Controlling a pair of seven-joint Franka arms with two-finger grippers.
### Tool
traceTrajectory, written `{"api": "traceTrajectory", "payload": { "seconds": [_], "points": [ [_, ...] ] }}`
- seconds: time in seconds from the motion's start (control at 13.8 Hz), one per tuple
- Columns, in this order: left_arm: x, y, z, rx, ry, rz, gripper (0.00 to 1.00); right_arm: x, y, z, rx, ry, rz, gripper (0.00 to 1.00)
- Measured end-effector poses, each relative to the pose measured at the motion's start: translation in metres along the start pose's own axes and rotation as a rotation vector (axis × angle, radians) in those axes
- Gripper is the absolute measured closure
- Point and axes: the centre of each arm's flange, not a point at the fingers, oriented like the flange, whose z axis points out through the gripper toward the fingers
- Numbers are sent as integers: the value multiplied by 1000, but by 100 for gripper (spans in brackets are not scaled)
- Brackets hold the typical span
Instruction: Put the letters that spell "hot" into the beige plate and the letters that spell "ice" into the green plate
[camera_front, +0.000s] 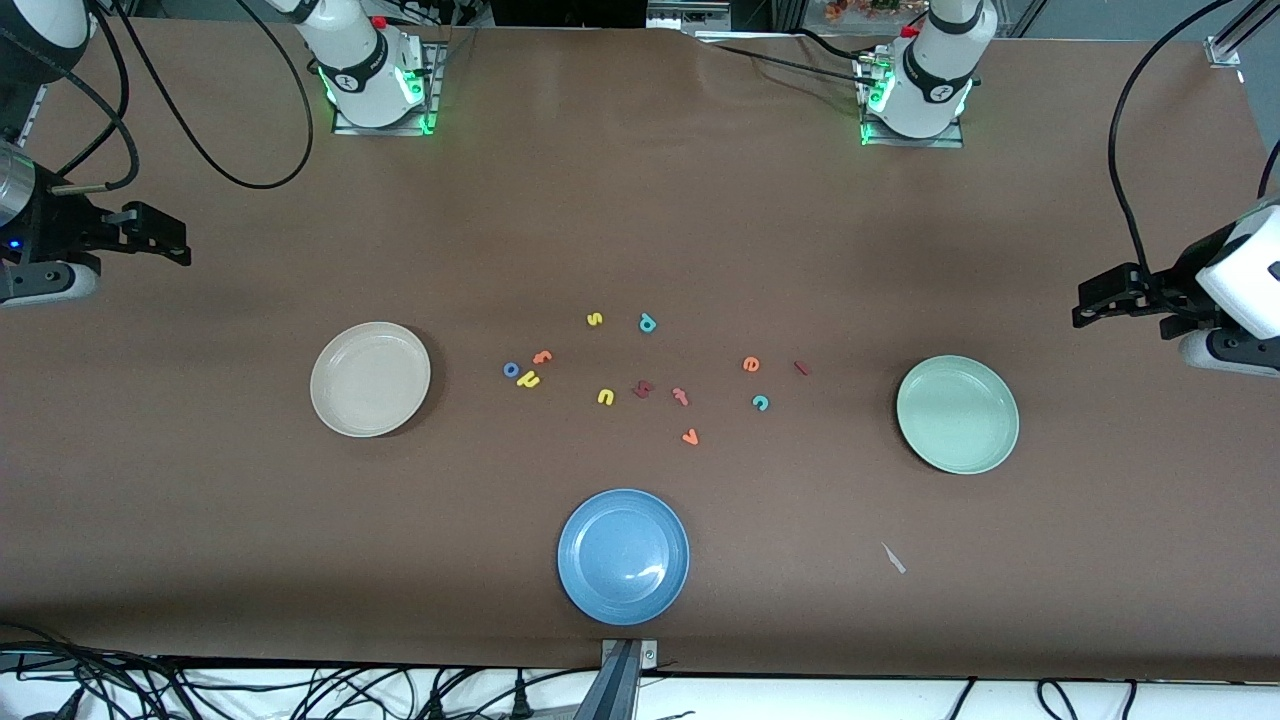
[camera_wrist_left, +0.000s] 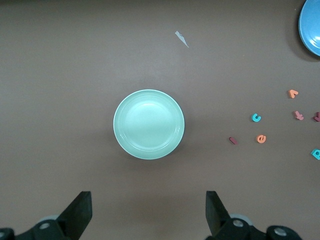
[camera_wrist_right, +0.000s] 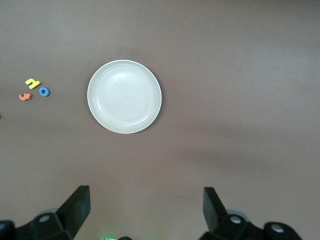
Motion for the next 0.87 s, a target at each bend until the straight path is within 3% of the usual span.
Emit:
{"api": "traceTrajectory", "payload": {
  "seconds": [0.87],
  "points": [
    [0,0,0,0,0,0,0,0,0,0,2,0,19,0]
  ]
}}
